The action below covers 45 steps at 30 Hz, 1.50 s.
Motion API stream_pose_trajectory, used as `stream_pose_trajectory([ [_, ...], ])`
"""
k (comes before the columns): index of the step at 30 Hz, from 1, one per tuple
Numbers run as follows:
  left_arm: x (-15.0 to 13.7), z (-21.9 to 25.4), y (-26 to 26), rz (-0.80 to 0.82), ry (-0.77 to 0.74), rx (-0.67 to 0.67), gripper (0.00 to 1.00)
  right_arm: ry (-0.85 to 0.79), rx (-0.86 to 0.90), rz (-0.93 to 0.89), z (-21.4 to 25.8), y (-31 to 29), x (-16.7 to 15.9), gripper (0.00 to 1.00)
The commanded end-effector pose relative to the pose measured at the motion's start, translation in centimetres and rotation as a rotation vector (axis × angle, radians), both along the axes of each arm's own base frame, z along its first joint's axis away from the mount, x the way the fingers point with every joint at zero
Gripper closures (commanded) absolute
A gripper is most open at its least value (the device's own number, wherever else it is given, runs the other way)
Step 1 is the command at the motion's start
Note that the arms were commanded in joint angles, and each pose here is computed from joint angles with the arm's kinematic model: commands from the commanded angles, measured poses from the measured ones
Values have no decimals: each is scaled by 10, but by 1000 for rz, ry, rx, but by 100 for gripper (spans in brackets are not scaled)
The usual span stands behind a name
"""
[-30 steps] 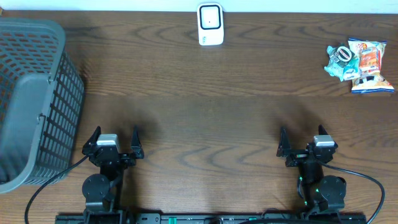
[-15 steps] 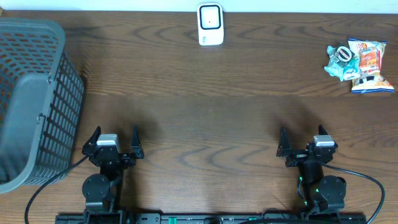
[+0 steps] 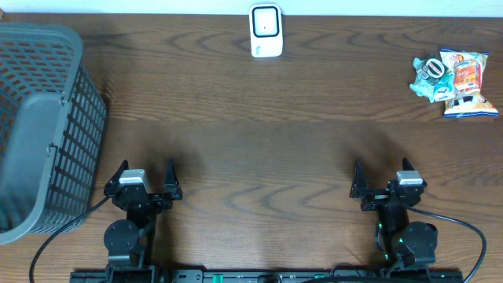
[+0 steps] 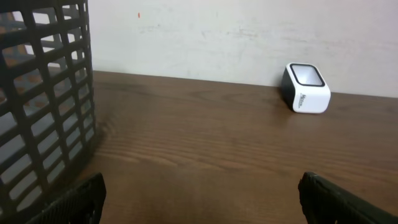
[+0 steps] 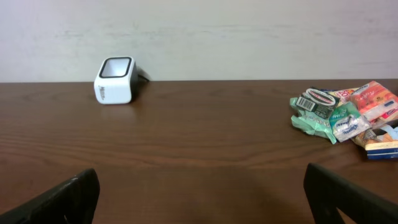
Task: Scan the item barcode
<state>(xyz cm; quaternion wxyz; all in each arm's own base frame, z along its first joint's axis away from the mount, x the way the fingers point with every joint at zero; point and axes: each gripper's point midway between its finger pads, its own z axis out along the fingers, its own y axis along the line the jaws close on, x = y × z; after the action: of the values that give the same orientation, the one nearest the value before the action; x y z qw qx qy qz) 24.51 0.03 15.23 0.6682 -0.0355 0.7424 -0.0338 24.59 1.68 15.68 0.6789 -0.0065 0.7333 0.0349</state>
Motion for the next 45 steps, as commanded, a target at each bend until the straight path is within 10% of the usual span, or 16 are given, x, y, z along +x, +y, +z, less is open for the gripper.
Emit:
stream_pose_trajectory([
  [1,-1,-15,-1,2,48,-31,3,-1,11,-7,0,-2,0,1],
  [45,-1,-16,1,-5,49,83,2,-1,11,-7,0,-2,0,1],
])
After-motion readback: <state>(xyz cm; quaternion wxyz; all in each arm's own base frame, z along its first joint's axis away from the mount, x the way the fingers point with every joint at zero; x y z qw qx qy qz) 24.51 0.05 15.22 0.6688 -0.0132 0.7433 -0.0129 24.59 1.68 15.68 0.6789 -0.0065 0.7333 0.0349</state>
